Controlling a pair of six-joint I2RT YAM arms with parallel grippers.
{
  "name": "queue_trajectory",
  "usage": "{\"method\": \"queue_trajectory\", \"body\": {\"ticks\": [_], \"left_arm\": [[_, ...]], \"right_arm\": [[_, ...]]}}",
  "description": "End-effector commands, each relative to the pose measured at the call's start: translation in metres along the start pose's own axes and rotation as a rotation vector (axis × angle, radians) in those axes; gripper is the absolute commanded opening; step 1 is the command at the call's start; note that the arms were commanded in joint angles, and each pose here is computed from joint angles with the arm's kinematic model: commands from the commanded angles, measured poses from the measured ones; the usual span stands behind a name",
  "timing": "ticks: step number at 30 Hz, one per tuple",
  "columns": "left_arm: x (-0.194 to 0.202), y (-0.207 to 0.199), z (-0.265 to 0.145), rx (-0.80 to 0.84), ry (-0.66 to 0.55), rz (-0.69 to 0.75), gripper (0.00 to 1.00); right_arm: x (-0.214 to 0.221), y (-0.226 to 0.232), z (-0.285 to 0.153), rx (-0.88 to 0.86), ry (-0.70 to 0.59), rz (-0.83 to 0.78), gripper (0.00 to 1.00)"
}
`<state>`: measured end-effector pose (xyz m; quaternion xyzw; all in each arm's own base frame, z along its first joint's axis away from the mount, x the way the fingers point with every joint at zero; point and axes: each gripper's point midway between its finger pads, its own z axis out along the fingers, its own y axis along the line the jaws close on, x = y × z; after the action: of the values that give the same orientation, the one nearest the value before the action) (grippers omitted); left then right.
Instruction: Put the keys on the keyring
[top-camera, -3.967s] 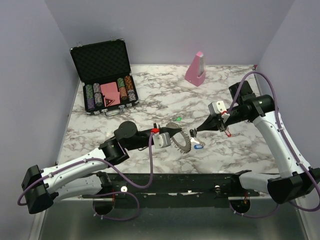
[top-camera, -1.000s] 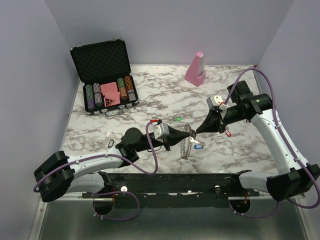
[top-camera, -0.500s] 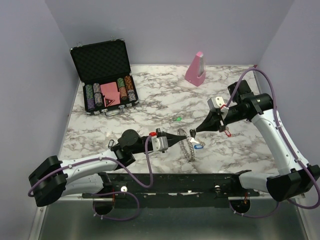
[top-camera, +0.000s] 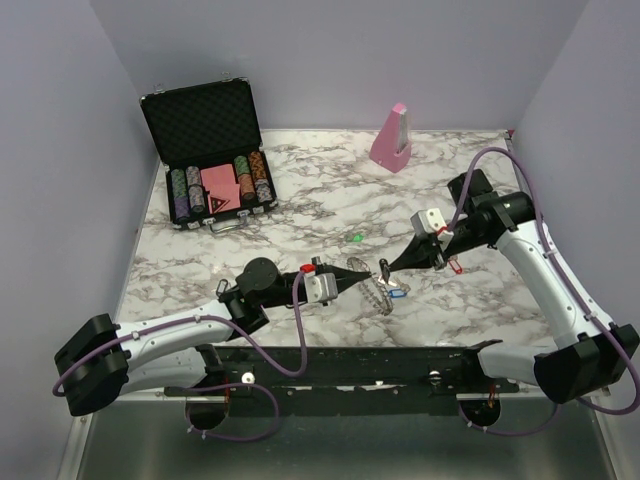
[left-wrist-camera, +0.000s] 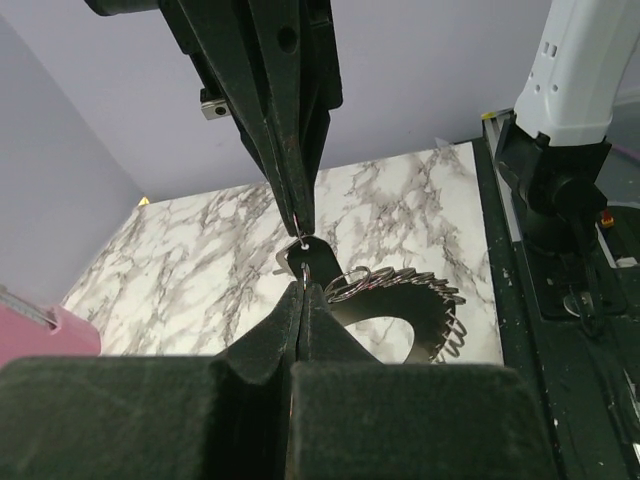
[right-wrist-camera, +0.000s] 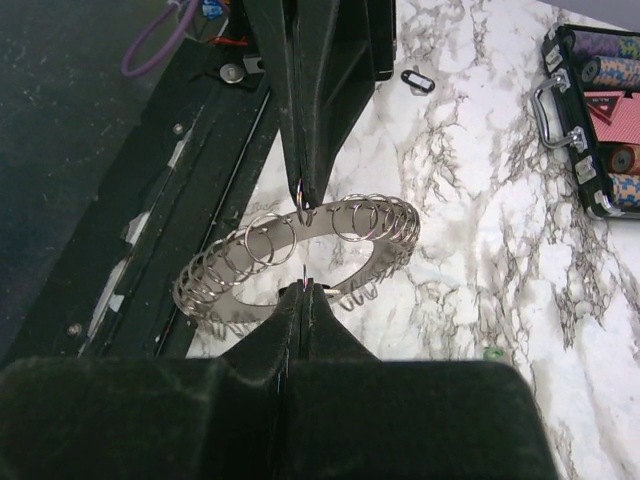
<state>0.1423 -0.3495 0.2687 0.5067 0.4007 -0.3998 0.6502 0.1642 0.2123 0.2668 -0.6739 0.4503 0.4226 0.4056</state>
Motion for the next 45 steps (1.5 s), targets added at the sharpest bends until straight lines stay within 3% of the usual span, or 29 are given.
{"method": "queue_trajectory", "body": {"ticks": [1,26,39,45], "left_arm": [[-0.019,0.006,0.003,-0.029,-0.061,-0.008,0.0],[-0.025,0.012,0.004,-0.081,-0.11,-0.113,0.0],[-0.041,0.019,-0.011,-0.192,-0.324,-0.315,0.0],[-0.041,0.023,-0.005,-0.194,-0.285,-0.33,0.0]], "right_arm": [[0.012,0.016,0.0,-0.038,0.042,0.013,0.01],[-0.012,0.008,-0.002,-0.022,-0.014,0.097,0.01],[-0.036,0.004,-0.006,0.009,-0.053,0.179,0.01],[-0.034,0.002,-0.006,0.02,-0.043,0.191,0.01]]}}
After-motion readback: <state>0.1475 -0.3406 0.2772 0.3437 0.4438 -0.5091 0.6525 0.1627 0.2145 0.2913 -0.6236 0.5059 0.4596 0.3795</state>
